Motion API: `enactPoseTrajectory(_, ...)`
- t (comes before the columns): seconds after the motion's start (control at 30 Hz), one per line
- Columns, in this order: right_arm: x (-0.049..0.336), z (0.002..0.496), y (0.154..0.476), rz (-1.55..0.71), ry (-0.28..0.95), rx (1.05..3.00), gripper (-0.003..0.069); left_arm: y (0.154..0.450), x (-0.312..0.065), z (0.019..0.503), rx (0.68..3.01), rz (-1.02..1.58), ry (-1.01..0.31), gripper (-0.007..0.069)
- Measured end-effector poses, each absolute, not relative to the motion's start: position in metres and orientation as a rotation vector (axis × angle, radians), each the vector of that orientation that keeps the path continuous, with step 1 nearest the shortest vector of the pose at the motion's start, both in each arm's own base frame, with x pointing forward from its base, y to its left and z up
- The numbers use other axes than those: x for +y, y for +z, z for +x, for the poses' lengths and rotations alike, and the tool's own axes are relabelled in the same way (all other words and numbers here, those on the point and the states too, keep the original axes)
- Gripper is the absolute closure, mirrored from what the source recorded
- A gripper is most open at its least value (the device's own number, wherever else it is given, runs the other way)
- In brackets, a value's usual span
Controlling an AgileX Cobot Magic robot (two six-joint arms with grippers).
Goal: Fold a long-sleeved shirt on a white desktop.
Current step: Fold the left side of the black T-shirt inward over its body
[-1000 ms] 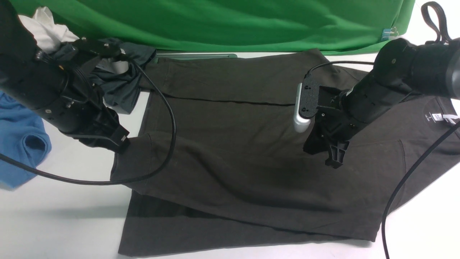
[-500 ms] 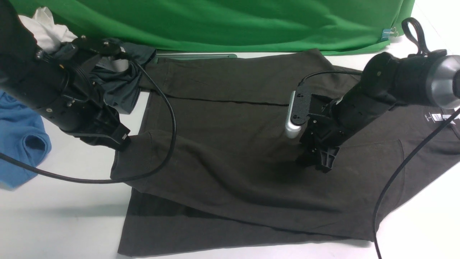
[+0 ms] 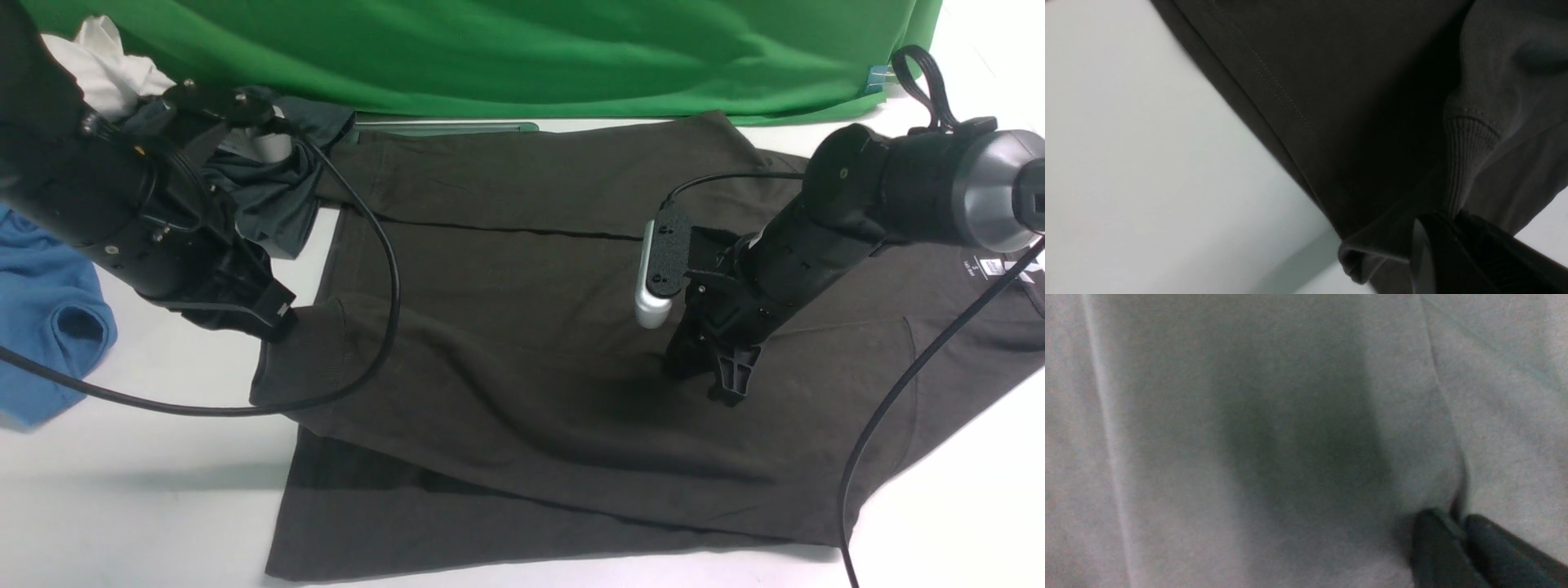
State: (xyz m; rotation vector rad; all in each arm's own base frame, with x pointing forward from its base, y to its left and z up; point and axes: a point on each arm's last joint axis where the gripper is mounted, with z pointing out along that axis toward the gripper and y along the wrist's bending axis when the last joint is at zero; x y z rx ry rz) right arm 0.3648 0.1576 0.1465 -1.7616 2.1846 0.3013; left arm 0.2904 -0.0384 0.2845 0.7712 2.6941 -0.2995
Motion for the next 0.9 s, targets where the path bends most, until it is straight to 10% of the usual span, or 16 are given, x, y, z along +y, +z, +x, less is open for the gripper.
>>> enactPoseTrajectory(0.9, 0.116, 0.379, 0.175, -1.373, 0.177, 2.398, 0.0644, 0.270, -0.035, 0.322, 2.569, 0.706, -0.180, 0.0597)
